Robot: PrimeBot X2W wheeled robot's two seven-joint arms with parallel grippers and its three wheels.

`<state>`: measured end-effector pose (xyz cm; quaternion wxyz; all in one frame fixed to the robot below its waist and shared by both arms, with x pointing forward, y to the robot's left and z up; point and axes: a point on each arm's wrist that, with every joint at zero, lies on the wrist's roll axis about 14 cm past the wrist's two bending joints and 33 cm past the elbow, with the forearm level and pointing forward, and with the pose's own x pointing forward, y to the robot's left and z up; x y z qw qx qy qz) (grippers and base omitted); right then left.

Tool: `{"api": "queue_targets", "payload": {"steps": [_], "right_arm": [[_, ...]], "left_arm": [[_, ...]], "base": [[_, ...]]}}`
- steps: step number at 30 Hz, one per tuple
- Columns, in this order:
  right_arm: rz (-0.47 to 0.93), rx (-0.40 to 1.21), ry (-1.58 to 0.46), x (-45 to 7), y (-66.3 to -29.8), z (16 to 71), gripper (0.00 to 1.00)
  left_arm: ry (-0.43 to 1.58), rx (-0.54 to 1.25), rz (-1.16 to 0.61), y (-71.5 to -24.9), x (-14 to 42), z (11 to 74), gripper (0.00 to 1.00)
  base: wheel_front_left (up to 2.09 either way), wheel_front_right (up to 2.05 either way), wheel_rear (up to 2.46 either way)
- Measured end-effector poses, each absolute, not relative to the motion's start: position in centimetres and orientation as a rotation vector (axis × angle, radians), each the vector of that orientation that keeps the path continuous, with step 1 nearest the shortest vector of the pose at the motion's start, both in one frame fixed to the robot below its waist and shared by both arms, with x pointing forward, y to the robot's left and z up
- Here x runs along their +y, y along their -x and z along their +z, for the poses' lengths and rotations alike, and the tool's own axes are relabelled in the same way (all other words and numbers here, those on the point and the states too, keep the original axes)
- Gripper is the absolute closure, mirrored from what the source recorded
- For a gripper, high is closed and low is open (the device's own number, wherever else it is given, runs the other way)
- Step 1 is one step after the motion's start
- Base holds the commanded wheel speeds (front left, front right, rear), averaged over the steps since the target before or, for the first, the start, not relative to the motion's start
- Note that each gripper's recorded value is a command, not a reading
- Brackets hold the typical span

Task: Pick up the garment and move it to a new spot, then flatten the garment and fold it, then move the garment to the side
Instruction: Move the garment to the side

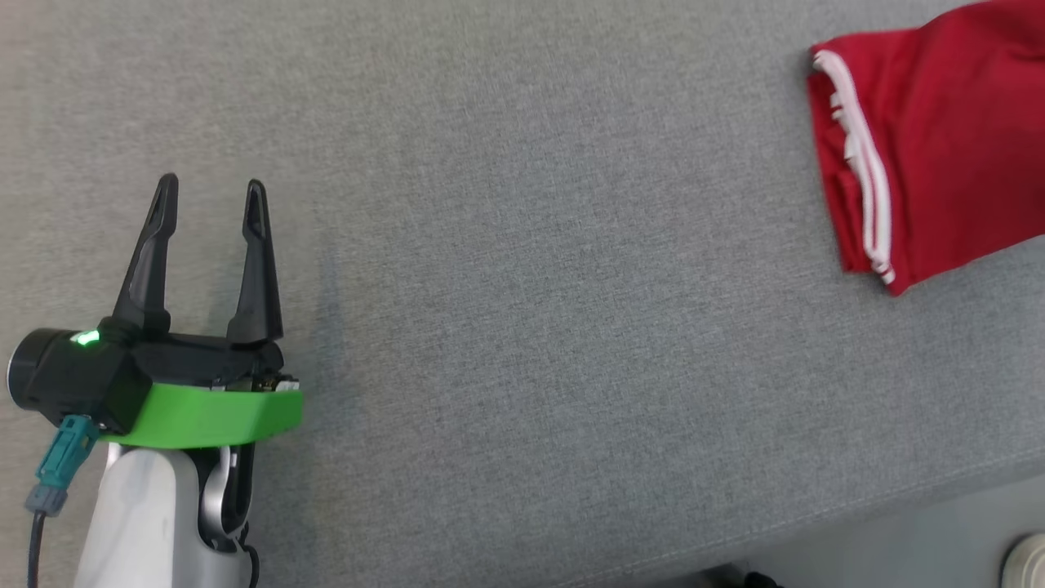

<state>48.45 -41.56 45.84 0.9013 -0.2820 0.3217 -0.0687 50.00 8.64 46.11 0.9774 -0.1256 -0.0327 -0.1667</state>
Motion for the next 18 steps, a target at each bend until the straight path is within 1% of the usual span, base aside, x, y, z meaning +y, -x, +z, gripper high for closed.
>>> {"api": "queue_targets", "payload": {"steps": [3, 10, 11, 12, 18], "right_arm": [[-0.18, 0.676, 0.61, -43.5, -48.4, 45.6, 1.0], [-0.222, 0.705, 0.646, -45.5, -48.7, 43.9, 1.0], [-0.232, 0.707, 0.646, -45.7, -48.8, 43.7, 0.62], [-0.245, 0.707, 0.643, -46.0, -48.9, 43.6, 0.0], [-0.274, 0.682, 0.602, -45.7, -49.2, 43.4, 0.0]], "left_arm": [[0.262, -0.045, -0.353, -50.6, 8.0, 44.8, 0.0], [0.278, 0.0, -0.361, -51.4, 7.5, 42.0, 0.0], [0.277, 0.004, -0.357, -51.5, 7.6, 41.8, 0.0], [0.276, 0.005, -0.351, -51.5, 7.8, 41.8, 0.0], [0.268, -0.002, -0.319, -51.3, 8.9, 42.4, 0.0]], "base": [[0.0, 0.0, 0.0], [0.0, 0.0, 0.0], [0.0, 0.0, 0.0], [0.0, 0.0, 0.0], [0.0, 0.0, 0.0]]}}
